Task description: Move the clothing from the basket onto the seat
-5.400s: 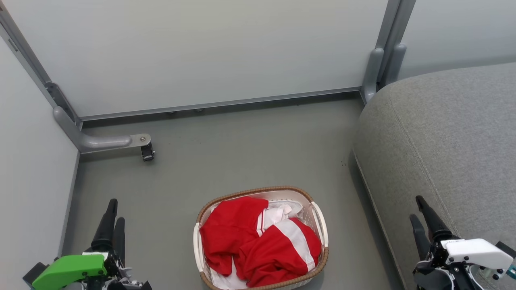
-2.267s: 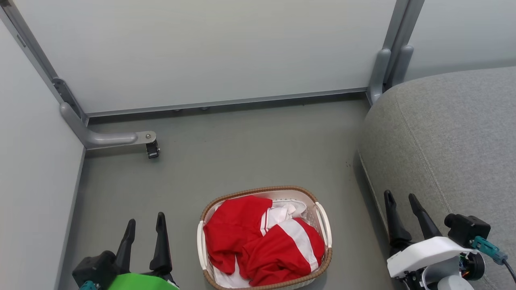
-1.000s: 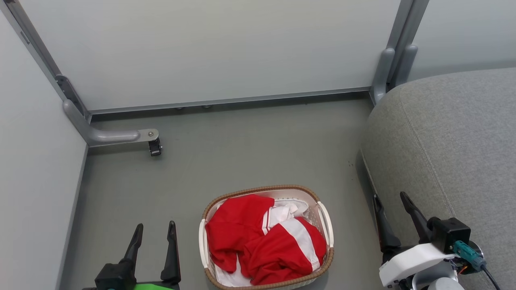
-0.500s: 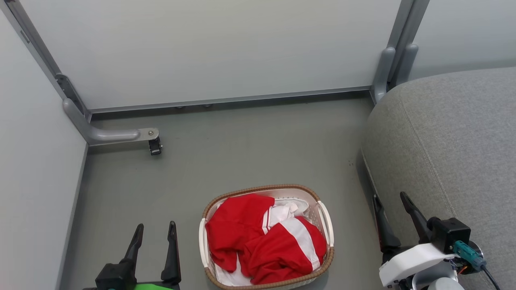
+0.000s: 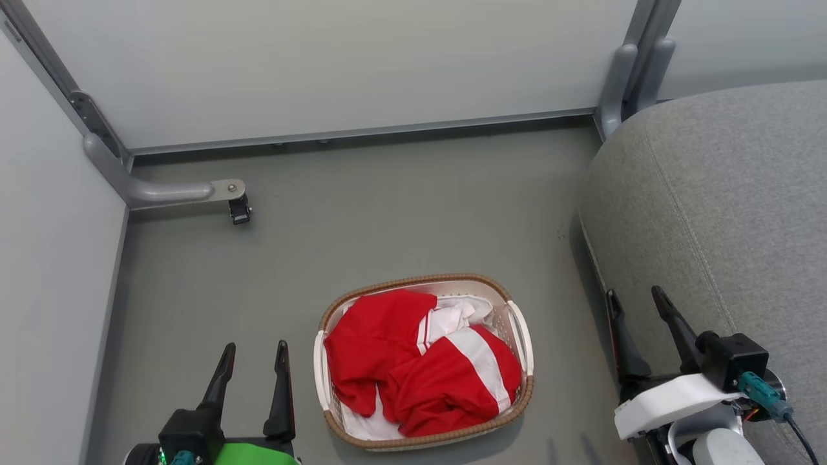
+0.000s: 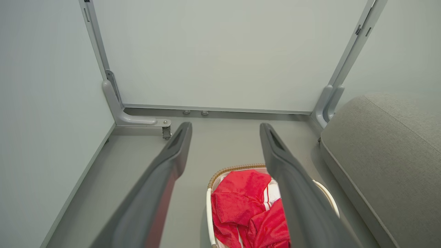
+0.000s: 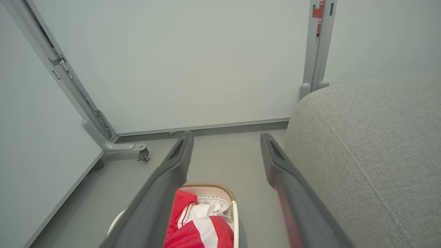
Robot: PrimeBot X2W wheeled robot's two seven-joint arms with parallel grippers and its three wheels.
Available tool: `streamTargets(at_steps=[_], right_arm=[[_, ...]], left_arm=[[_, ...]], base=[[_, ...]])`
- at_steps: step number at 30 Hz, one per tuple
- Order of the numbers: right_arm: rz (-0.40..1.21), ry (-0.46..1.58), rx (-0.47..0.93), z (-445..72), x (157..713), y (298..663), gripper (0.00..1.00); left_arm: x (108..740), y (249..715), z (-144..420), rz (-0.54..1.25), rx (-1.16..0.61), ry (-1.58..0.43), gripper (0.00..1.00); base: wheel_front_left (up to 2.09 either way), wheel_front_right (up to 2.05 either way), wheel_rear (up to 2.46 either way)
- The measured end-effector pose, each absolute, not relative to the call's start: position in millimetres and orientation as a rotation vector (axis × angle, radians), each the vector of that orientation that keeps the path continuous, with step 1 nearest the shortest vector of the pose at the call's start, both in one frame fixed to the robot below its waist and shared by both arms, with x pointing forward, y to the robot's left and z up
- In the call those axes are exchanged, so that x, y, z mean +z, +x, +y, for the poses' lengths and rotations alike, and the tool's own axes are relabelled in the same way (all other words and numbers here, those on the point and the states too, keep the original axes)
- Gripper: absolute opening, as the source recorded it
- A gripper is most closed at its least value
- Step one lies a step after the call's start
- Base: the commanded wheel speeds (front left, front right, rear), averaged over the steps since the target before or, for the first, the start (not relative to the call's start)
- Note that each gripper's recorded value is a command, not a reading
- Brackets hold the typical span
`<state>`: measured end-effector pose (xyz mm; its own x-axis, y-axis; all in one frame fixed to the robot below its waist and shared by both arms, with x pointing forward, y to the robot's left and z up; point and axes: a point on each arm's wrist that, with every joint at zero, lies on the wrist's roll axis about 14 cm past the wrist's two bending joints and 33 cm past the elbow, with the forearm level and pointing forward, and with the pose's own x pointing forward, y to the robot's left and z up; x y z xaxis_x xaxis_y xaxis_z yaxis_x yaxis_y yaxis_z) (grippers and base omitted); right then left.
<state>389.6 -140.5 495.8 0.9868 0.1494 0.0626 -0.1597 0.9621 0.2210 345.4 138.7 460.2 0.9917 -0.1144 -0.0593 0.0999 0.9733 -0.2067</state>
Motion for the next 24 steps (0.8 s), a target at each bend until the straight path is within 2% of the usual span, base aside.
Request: streamTargets(at_steps=[5, 14, 20, 24], right_arm=[[-0.052, 0.214, 0.133, -149, 495, 406, 1.00], [-0.080, 0.184, 0.083, -167, 489, 453, 1.00], [-0.067, 0.184, 0.052, -177, 470, 480, 1.00], [-0.045, 0.190, 0.029, -184, 451, 491, 1.00]], left_arm=[[458, 365, 130, 0.074, -0.152, -0.170, 1.00], [451, 432, 94, 0.060, -0.302, -0.103, 1.00], [412, 465, 63, 0.138, -0.429, -0.055, 1.00], [369, 469, 31, 0.237, -0.564, -0.013, 1.00]], base=[[0.00, 0.00, 0.00], [0.00, 0.00, 0.00], [0.00, 0.00, 0.00], [0.00, 0.00, 0.00]])
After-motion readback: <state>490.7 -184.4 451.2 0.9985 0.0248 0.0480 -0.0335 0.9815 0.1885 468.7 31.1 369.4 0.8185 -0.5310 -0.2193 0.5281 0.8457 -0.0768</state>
